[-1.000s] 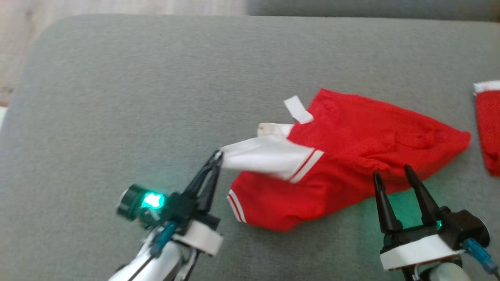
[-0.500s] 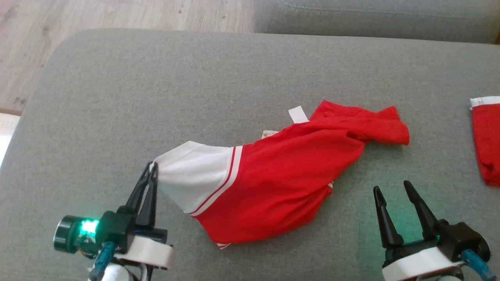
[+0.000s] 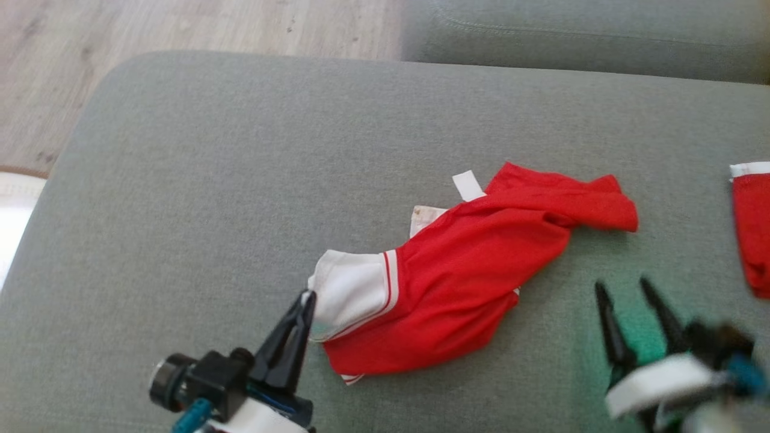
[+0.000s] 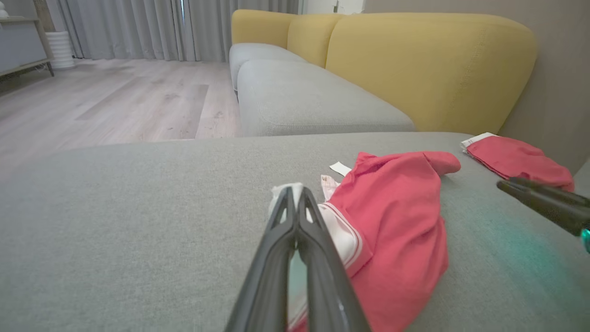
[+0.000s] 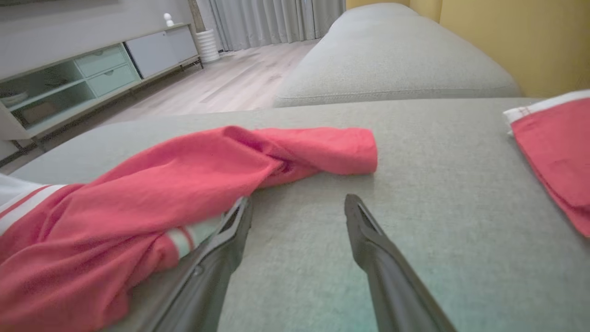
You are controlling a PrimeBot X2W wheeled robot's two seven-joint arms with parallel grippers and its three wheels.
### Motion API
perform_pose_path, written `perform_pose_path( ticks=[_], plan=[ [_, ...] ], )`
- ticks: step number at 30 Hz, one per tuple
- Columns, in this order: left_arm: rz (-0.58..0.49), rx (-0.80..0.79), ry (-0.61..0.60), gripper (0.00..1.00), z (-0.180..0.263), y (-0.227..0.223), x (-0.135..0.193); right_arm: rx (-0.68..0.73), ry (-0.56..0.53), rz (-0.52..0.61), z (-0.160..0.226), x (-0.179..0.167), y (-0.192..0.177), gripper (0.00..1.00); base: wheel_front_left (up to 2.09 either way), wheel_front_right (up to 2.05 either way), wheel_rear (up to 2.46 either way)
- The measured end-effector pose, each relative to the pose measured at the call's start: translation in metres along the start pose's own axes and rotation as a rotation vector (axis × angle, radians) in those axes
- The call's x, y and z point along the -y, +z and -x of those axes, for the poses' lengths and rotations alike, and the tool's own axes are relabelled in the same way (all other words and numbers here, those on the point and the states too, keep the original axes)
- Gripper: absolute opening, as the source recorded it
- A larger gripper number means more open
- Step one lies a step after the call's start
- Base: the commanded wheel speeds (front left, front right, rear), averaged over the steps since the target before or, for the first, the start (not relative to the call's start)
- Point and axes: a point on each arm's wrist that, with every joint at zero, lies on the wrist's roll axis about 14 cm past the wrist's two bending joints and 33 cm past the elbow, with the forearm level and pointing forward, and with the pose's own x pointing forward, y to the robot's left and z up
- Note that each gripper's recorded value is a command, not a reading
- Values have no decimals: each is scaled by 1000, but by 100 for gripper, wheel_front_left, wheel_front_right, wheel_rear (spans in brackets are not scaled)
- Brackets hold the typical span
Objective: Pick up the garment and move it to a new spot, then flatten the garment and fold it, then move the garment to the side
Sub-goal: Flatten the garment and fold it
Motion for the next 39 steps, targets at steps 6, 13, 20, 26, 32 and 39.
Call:
perform_pose_path(
  ticks=[6, 13, 20, 26, 32, 39],
  plan=[
    [-1, -31, 0, 0, -3, -12, 1, -17, -47, 112, -62, 45, 54, 100, 0, 0, 0],
    [-22, -39, -11, 0, -15, -13, -2, -266, -53, 128, -97, 59, 24, 100, 0, 0, 0],
    [-27, -46, -11, 0, -23, -16, -3, -387, -17, 98, -98, 51, -14, 35, 0, 0, 0],
    [-41, -4, -12, 0, -28, -9, -6, -339, 3, 52, -95, 44, -11, 0, 0, 0, 0],
    [-144, 92, 4, 0, -37, 17, -21, -219, -19, 47, -88, 54, 15, 0, 0, 0, 0],
    [-271, 244, -9, 0, -43, 64, -26, -75, -111, 56, -59, 94, 58, 0, 0, 0, 0]
  ],
)
